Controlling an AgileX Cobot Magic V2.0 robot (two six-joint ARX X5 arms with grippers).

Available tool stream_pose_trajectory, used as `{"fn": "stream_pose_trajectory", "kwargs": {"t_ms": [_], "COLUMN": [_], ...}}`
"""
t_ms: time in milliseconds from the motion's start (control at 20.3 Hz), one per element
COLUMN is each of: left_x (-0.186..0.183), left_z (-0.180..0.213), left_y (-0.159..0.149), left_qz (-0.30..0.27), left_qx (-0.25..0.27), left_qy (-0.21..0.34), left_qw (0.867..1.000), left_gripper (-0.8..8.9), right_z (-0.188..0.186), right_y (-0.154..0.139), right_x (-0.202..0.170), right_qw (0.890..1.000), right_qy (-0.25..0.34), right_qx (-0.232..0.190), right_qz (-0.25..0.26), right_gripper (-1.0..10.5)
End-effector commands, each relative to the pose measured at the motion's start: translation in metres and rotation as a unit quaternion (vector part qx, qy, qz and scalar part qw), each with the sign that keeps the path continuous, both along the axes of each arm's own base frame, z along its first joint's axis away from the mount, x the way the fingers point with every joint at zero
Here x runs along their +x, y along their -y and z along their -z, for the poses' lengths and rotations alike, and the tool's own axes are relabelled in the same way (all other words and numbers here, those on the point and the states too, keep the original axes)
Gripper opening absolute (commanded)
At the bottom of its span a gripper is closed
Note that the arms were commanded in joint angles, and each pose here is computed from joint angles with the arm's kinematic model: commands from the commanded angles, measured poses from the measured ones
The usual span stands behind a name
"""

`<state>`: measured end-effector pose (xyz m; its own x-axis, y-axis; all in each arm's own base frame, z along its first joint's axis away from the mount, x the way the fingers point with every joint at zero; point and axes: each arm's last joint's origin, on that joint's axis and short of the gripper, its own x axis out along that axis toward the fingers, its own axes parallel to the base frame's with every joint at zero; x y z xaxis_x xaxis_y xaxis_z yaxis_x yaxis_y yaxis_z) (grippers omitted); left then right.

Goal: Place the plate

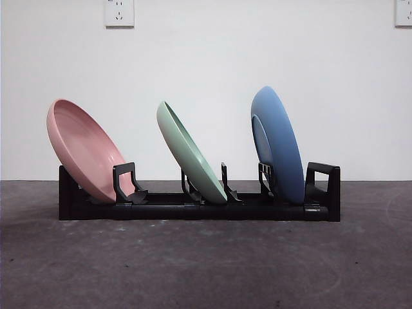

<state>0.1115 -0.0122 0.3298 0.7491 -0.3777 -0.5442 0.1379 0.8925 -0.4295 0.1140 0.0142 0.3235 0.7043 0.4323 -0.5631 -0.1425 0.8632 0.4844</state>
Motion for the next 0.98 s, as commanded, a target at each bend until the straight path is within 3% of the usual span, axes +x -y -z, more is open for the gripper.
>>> {"fn": "stream_pose_trajectory", "kwargs": {"t_ms": [49, 295, 492, 541, 590, 688, 737, 983], "left_x": [0.009, 0.046, 0.081, 0.089, 0.095, 0.102, 0.103, 0.103], "left_z": [-0.023, -0.038, -0.034, -0.03, -0.027, -0.022, -0.022, -0.023], "left_y": [0.0, 0.004, 0.01, 0.011, 0.011, 0.012, 0.012, 0.012], "left_qz": [0.021, 0.079, 0.129, 0.133, 0.135, 0.135, 0.135, 0.133], "left_qx": [0.021, 0.069, 0.099, 0.102, 0.102, 0.101, 0.101, 0.1], "left_qy": [0.001, -0.099, -0.137, -0.141, -0.144, -0.155, -0.157, -0.152], "left_qw": [1.0, 0.99, 0.977, 0.976, 0.975, 0.973, 0.973, 0.974], "left_gripper": [0.12, 0.12, 0.11, 0.12, 0.39, 2.31, 3.13, 3.21], "right_z": [-0.016, -0.033, -0.028, -0.025, -0.022, -0.016, -0.014, -0.017], "right_y": [-0.001, -0.006, -0.016, -0.02, -0.023, -0.028, -0.031, -0.04], "right_x": [0.016, 0.055, 0.09, 0.098, 0.104, 0.114, 0.116, 0.117], "right_qw": [0.999, 0.996, 0.99, 0.988, 0.985, 0.982, 0.981, 0.98], "right_qy": [-0.016, -0.061, -0.091, -0.099, -0.107, -0.123, -0.128, -0.121], "right_qx": [-0.011, -0.014, -0.031, -0.036, -0.04, -0.042, -0.043, -0.04], "right_qz": [-0.027, -0.064, -0.105, -0.116, -0.127, -0.138, -0.142, -0.155], "right_gripper": [0.2, 0.2, 0.2, 0.9, 2.1, 3.9, 3.9, 3.8]}}
